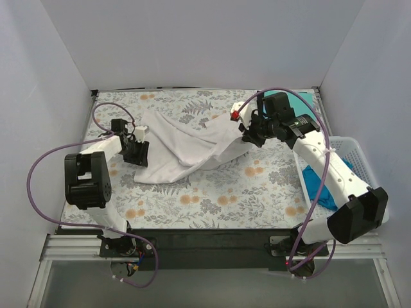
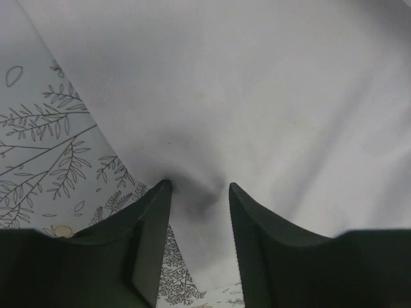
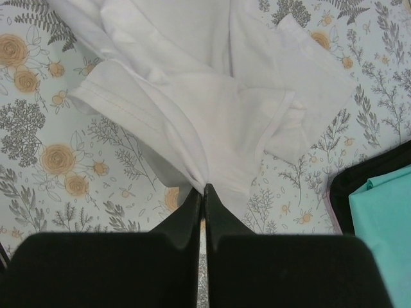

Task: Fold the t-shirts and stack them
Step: Flatten the tshirt out

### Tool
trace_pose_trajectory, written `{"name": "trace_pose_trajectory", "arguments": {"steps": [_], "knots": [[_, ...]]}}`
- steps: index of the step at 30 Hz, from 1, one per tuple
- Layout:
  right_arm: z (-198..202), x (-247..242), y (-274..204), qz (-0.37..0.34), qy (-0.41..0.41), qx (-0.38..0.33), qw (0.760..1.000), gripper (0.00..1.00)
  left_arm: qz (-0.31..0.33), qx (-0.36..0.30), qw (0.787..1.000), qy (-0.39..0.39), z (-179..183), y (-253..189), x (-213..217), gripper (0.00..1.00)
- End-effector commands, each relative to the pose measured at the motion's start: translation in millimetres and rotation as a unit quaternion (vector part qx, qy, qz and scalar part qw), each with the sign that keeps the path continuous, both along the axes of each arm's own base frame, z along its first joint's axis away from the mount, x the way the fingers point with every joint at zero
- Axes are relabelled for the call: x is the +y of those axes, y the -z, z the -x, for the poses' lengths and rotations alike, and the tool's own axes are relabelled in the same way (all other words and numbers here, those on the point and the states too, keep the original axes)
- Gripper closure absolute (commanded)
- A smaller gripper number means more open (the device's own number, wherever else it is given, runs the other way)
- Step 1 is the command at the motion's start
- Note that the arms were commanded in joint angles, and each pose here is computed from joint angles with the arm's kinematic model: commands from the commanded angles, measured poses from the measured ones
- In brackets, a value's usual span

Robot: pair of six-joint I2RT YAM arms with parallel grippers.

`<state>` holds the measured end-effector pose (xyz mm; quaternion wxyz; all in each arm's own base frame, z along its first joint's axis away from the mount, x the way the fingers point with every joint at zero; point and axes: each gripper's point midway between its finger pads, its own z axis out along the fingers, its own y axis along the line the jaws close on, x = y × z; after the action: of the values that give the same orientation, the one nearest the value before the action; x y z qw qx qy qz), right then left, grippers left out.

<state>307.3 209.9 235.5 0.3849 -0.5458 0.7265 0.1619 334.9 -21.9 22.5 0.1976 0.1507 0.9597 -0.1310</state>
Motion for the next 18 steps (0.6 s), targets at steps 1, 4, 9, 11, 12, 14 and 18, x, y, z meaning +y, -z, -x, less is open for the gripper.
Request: {"name": "trace_pose_trajectory", "arguments": {"steps": [1,4,9,11,12,14,18], "knots": [[12,-4,-14,-0.016,-0.014,-0.026,0.999,0.99,-0.033,0.005,0.999,-0.022,-7,14,8,0.62],[30,-15,-14,-0.007,-0.029,-0.046,0.999,0.99,-0.004,0.002,1.000,-0.009,-2,-3,-1,1.00],[53,-36,-29,0.008,-0.040,-0.113,0.993,0.99,0.055,-0.056,0.997,0.020,8,-89,-12,1.00],[50,-40,-27,0.017,-0.030,-0.122,0.992,0.99,0.047,-0.079,0.996,0.014,-4,-112,-9,1.00],[41,-40,-19,0.024,-0.022,-0.118,0.992,0.99,0.046,-0.073,0.996,0.005,-11,-113,-7,1.00],[26,-41,-6,0.043,-0.007,-0.115,0.992,0.99,0.047,-0.042,0.998,-0.017,-35,-98,-3,1.00],[-4,-35,38,0.076,-0.002,-0.081,0.994,0.99,0.050,0.005,0.997,-0.056,-82,-57,4,1.00]]}}
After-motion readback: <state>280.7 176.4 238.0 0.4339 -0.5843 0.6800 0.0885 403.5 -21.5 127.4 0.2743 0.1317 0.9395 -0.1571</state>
